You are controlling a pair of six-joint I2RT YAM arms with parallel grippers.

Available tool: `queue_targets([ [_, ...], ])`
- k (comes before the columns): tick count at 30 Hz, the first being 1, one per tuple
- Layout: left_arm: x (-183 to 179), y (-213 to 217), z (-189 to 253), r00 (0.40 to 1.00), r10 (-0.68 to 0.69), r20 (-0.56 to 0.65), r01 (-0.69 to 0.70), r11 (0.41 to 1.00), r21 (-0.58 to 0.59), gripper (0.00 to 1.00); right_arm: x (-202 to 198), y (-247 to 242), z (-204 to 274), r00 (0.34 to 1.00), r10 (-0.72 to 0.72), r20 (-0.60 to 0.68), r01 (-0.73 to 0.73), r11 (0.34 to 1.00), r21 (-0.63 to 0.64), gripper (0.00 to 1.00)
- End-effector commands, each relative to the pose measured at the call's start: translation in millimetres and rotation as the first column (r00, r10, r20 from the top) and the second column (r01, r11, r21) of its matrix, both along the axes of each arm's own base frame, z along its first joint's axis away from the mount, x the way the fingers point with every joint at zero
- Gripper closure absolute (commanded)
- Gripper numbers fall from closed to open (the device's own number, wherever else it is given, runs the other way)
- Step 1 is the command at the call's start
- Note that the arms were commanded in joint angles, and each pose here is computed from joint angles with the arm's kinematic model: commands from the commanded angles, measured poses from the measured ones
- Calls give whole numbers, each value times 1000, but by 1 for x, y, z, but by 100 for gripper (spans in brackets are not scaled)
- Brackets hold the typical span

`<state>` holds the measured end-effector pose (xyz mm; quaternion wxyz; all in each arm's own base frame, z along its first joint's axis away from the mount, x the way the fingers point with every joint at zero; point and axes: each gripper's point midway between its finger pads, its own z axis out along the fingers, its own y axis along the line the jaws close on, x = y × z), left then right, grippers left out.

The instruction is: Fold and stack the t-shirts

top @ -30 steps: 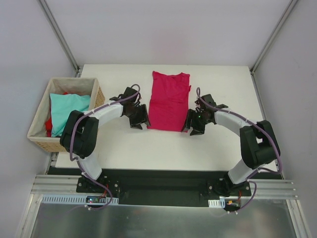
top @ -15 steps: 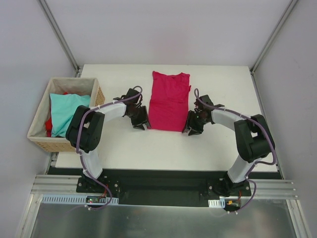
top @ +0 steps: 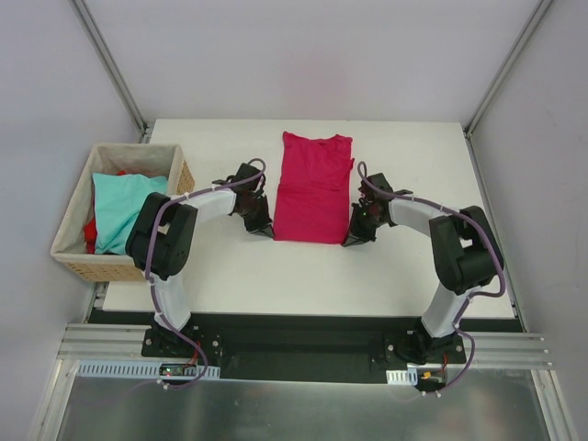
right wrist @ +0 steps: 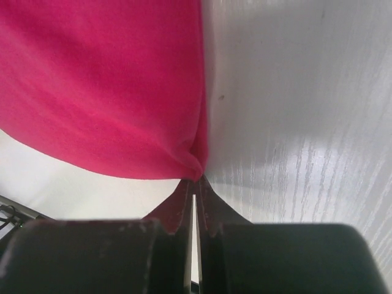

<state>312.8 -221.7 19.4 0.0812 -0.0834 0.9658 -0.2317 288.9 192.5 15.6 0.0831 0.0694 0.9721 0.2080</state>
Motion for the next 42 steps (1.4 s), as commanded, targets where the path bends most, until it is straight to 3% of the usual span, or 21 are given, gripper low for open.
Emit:
queue_targets([
  [1,-5,9,-15,1000,-8,-7,8,997,75,100,9,-8,-4,999,-2,34,3,999,-53,99],
  [7,-43,18,-14,1000,0,4,-1,990,144,100,-24,-23,-8,1000,8,6,-8,997,-79,99],
  [15,-111,19,-4,999,41,2,-41,986,159,100,-100,-39,-10,998,4,-59,-7,999,-45,100],
  [21,-155,20,6,995,95,-17,-91,984,152,100,-137,-38,11,1000,-9,14,9,1000,-9,100],
  [25,-166,25,22,992,129,-1,-127,980,152,100,-147,-36,28,997,-29,66,29,1000,8,100],
  [33,-129,24,90,964,178,198,-203,973,110,100,-119,-42,89,972,-50,229,58,998,-29,100],
  [42,-46,15,170,896,168,410,-223,971,88,100,-42,-36,175,886,-14,463,59,995,-82,100],
])
